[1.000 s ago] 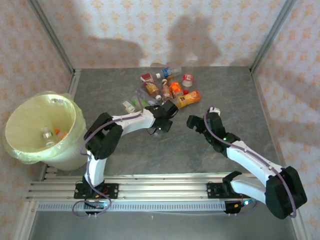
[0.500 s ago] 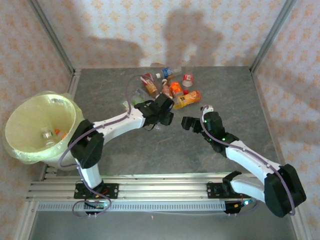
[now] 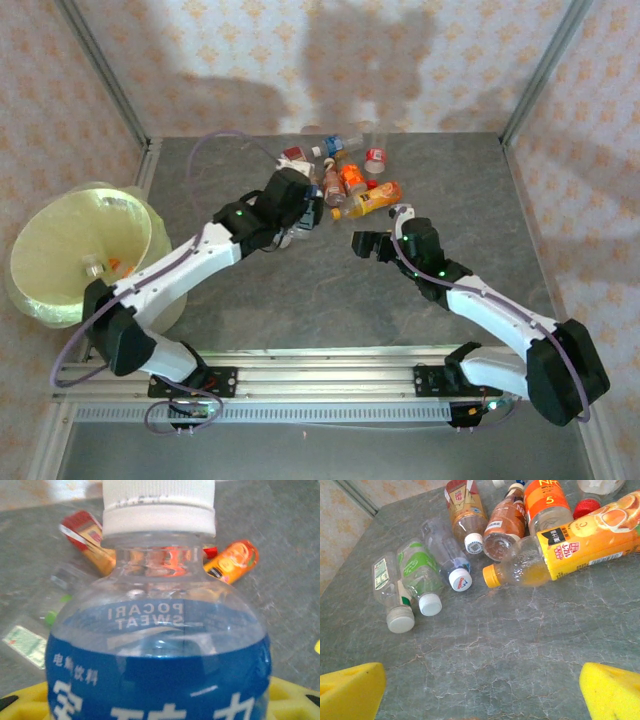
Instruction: Put the plastic bottles in the bin
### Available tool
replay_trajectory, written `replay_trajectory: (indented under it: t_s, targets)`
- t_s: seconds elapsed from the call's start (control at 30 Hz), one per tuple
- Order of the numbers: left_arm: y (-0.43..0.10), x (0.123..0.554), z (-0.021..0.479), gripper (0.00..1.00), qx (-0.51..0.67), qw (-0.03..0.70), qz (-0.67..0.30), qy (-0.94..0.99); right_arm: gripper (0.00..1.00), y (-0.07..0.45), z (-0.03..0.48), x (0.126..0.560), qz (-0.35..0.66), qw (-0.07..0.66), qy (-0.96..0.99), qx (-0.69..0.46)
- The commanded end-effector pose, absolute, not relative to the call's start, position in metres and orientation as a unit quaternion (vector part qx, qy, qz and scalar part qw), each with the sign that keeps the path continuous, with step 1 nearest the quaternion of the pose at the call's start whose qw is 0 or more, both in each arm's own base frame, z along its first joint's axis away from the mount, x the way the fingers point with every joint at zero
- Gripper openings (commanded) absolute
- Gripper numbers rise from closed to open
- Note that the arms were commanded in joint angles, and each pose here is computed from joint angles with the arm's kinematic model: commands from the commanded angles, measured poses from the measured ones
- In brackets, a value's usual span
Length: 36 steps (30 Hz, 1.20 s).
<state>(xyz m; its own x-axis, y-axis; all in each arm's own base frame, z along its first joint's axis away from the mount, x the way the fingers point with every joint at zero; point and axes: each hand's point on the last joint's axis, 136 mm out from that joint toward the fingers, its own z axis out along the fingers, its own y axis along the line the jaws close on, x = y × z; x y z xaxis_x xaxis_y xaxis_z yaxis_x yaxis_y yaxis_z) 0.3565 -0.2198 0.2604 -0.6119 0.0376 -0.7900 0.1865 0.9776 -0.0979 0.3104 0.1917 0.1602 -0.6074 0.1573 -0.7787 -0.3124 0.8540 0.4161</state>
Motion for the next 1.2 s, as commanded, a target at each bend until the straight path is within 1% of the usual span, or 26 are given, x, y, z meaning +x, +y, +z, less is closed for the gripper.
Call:
replay_trajectory:
  t_s: [0.0, 0.27, 0.37, 0.5, 0.63, 0.8, 0.97, 1.07, 1.17]
  targets:
    - [-0.181, 0.348, 0.291, 0.40, 0.023, 0.459, -0.036, 0.887, 0.99, 0.200, 0.179, 0.317, 0.271, 0.463, 0.842, -0.059]
    - [-0.114, 0.323, 0.368, 0.39, -0.040, 0.528, 0.015, 0.848, 0.99, 0.203, 0.173, 0.320, 0.269, 0.458, 0.845, -0.060]
    - [-0.085, 0.313, 0.391, 0.38, -0.063, 0.545, 0.054, 0.835, 0.99, 0.204, 0.172, 0.321, 0.270, 0.457, 0.845, -0.060]
    - [-0.038, 0.301, 0.411, 0.37, -0.116, 0.551, 0.141, 0.814, 0.99, 0.205, 0.165, 0.323, 0.267, 0.455, 0.848, -0.059]
    - [-0.005, 0.299, 0.417, 0.37, -0.148, 0.552, 0.159, 0.805, 0.99, 0.210, 0.165, 0.327, 0.271, 0.451, 0.848, -0.064]
    - [0.055, 0.281, 0.418, 0.37, -0.227, 0.540, 0.208, 0.784, 0.99, 0.216, 0.169, 0.330, 0.280, 0.446, 0.847, -0.068]
    - [0.096, 0.261, 0.415, 0.37, -0.307, 0.546, 0.193, 0.755, 0.99, 0.218, 0.168, 0.331, 0.285, 0.442, 0.848, -0.064]
    - [0.117, 0.248, 0.408, 0.37, -0.352, 0.540, 0.207, 0.736, 0.99, 0.218, 0.169, 0.330, 0.288, 0.440, 0.848, -0.063]
    - [0.140, 0.234, 0.396, 0.41, -0.419, 0.531, 0.216, 0.704, 0.99, 0.219, 0.168, 0.329, 0.288, 0.437, 0.849, -0.063]
